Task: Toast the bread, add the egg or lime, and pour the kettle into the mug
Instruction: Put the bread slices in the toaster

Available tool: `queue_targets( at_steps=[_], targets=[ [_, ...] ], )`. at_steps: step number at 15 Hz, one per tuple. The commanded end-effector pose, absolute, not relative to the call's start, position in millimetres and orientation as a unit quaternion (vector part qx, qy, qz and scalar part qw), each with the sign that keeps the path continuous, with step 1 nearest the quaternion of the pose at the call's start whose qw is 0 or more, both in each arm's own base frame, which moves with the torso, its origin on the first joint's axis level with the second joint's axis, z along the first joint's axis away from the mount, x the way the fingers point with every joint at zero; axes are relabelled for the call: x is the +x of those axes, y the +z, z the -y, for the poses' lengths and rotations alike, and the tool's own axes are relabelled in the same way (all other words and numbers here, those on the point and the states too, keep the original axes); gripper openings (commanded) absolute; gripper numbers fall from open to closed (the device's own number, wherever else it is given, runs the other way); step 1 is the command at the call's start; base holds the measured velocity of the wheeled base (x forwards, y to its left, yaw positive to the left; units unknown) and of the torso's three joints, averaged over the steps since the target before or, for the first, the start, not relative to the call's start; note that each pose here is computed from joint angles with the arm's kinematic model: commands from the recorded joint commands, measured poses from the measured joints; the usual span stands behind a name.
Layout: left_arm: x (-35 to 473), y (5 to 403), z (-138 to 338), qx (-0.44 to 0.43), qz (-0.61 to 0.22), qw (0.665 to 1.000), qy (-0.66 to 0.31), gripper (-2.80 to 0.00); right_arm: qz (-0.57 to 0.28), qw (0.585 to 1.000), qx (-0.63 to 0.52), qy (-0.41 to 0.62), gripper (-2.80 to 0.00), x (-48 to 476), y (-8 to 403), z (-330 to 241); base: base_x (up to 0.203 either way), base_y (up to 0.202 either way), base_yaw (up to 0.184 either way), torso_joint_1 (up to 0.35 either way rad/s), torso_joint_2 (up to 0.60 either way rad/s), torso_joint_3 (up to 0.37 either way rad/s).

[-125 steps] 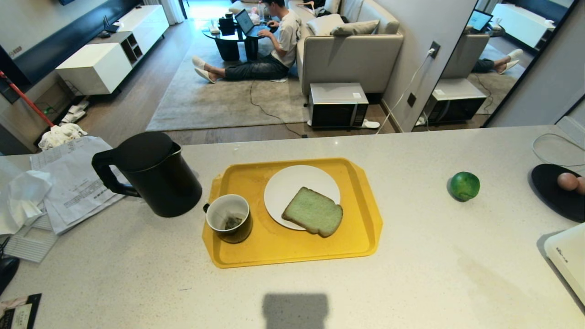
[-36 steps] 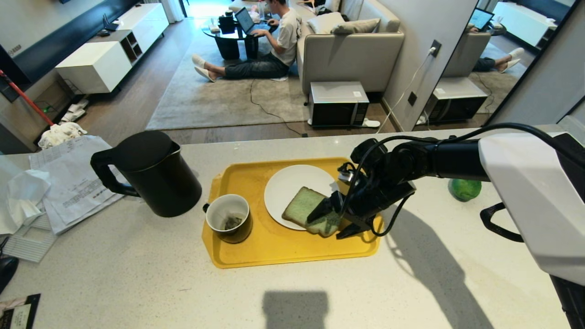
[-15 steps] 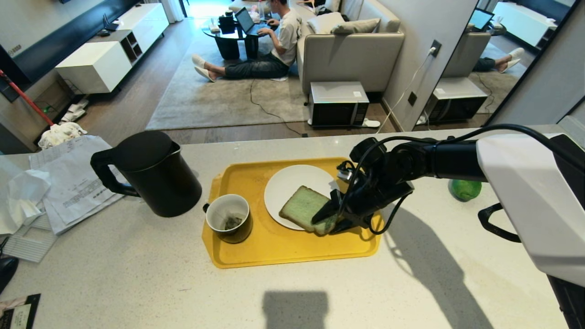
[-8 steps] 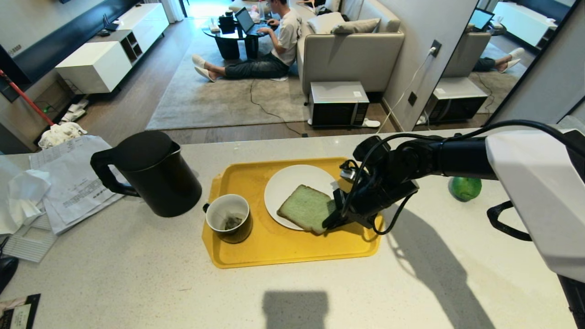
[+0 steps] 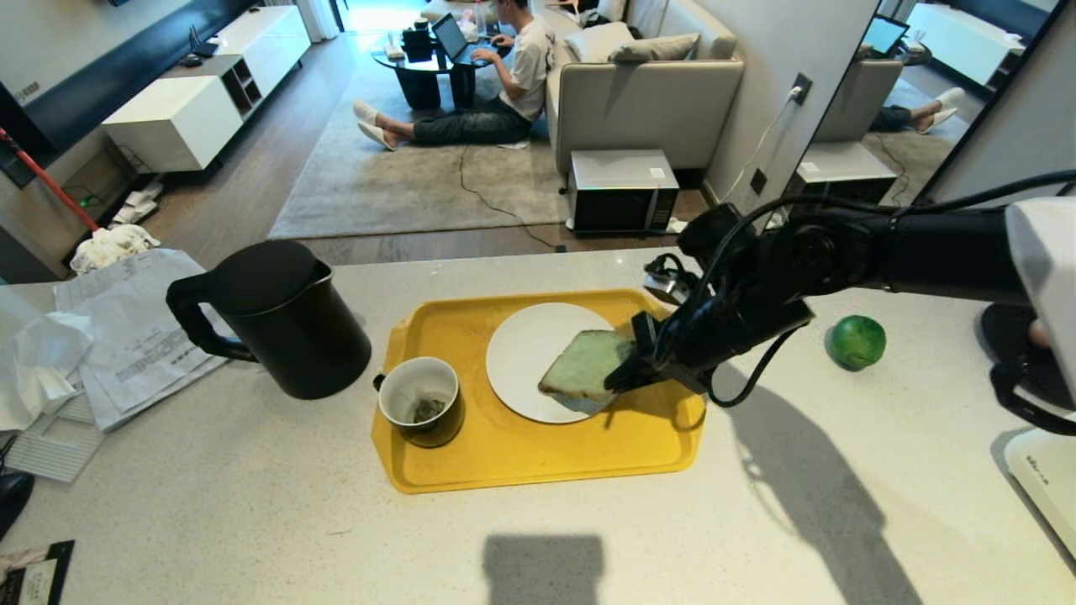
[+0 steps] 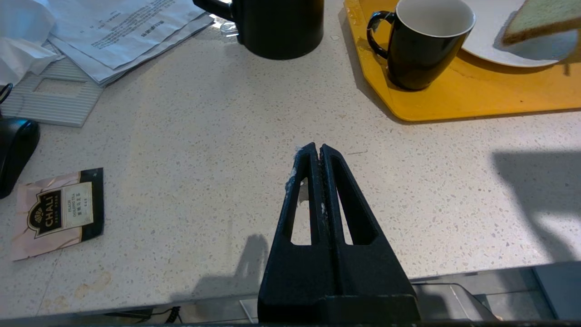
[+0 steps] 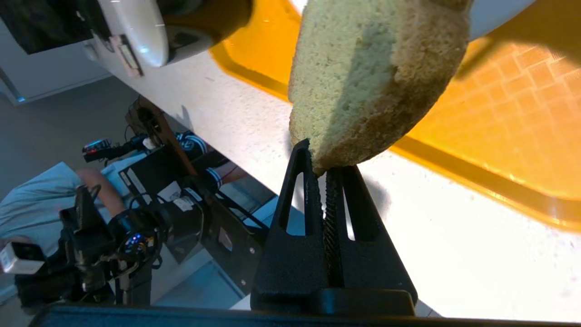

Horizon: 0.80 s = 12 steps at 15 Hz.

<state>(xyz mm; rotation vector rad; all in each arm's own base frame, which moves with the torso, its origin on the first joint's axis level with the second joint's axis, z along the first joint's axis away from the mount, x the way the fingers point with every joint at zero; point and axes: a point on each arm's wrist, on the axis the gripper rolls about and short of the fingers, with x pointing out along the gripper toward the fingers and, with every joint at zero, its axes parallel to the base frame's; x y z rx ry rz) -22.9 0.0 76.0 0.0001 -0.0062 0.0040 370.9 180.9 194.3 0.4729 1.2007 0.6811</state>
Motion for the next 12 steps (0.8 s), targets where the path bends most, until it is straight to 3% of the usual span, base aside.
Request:
queue_targets(
  at_steps=[1, 8, 12],
  targets=[
    [-22.8, 75.6, 0.0, 0.000, 0.003, 1.000, 0.002, -2.80, -0.504, 0.768, 0.214, 0.332, -2.80, 342.8, 243.8, -171.8, 0.000, 0.000, 0.000, 0.000, 0.00, 0.000],
    [-22.8, 75.6, 0.0, 0.000, 0.003, 1.000, 0.003, -2.80, -0.430, 0.858, 0.135, 0.245, -2.80, 267.9, 317.5, -134.4, 0.000, 0.000, 0.000, 0.000, 0.00, 0.000],
    [-22.8, 75.6, 0.0, 0.000, 0.003, 1.000, 0.003, -2.80, -0.409, 0.894, 0.090, 0.162, -2.80, 231.7, 337.3, -110.8, 0.000, 0.000, 0.000, 0.000, 0.00, 0.000]
  ],
)
